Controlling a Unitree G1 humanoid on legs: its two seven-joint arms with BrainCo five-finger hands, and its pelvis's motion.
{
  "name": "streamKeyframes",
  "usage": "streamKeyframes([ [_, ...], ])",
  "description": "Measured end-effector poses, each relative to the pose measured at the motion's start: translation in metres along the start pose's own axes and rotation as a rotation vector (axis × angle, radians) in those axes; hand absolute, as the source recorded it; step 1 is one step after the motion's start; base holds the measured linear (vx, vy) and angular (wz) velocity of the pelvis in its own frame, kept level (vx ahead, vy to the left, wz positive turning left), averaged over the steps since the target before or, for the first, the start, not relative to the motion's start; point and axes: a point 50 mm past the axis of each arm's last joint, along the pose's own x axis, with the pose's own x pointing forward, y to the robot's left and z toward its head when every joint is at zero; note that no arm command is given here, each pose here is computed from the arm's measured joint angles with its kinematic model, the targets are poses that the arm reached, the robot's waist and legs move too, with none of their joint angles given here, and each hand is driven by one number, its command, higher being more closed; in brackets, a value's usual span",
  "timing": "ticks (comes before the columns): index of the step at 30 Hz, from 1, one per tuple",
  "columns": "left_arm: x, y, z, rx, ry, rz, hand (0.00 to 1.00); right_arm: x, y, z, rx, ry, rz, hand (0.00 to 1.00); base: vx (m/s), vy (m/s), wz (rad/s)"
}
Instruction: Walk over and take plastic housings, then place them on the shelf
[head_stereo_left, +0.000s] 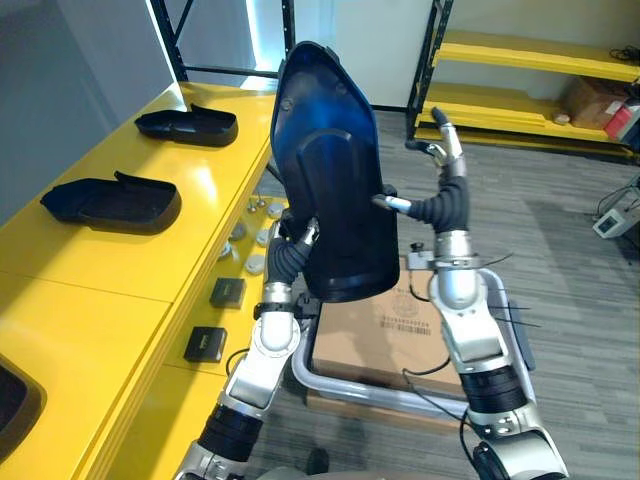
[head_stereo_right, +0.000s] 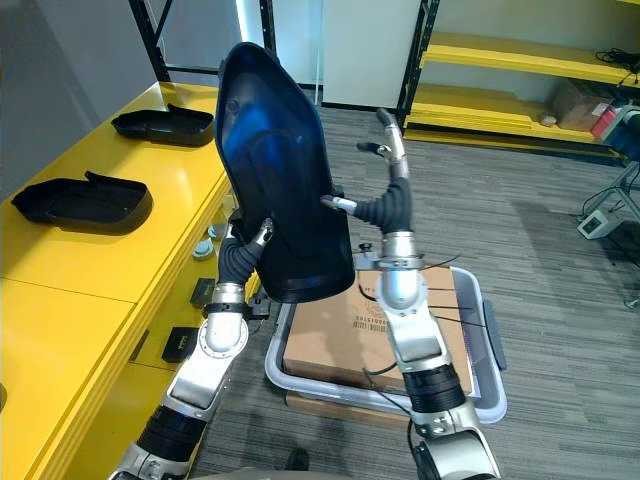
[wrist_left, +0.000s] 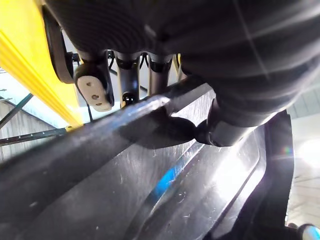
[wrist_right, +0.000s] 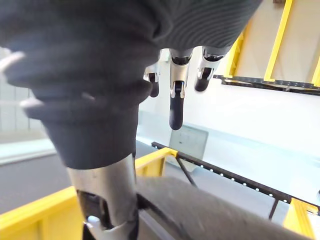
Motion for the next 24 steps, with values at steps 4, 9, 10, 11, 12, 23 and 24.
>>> streamKeyframes([
  [4, -0.022, 0.029, -0.028, 0.069, 0.126, 0.077, 1.00, -0.011, -0.095, -0.002, -0.048, 0.011, -0.401, 0.00, 0.00, 0.000, -0.03],
  [9, -0.030, 0.039, -0.025, 0.068, 0.131, 0.113, 1.00, -0.073, -0.125, -0.062, -0.105, 0.377, -0.476, 0.00, -0.01, -0.024, -0.07],
  [10, -0.030, 0.039, -0.020, 0.060, 0.110, 0.111, 1.00, -0.089, -0.128, -0.075, -0.102, 0.461, -0.499, 0.00, 0.00, 0.000, 0.00],
  [11, -0.031, 0.039, -0.014, 0.049, 0.085, 0.109, 1.00, -0.112, -0.130, -0.091, -0.105, 0.576, -0.532, 0.00, -0.01, -0.015, -0.03],
  [12, -0.031, 0.040, -0.009, 0.039, 0.071, 0.114, 1.00, -0.130, -0.132, -0.102, -0.108, 0.667, -0.547, 0.00, -0.01, -0.020, -0.04],
  [23, -0.045, 0.038, -0.007, -0.014, 0.095, 0.120, 1.00, -0.311, -0.093, -0.145, -0.081, 1.469, -0.454, 0.00, 0.00, -0.020, 0.04],
  [24, -0.046, 0.038, -0.006, -0.017, 0.094, 0.123, 1.00, -0.312, -0.091, -0.145, -0.080, 1.478, -0.443, 0.00, -0.04, -0.024, 0.05],
])
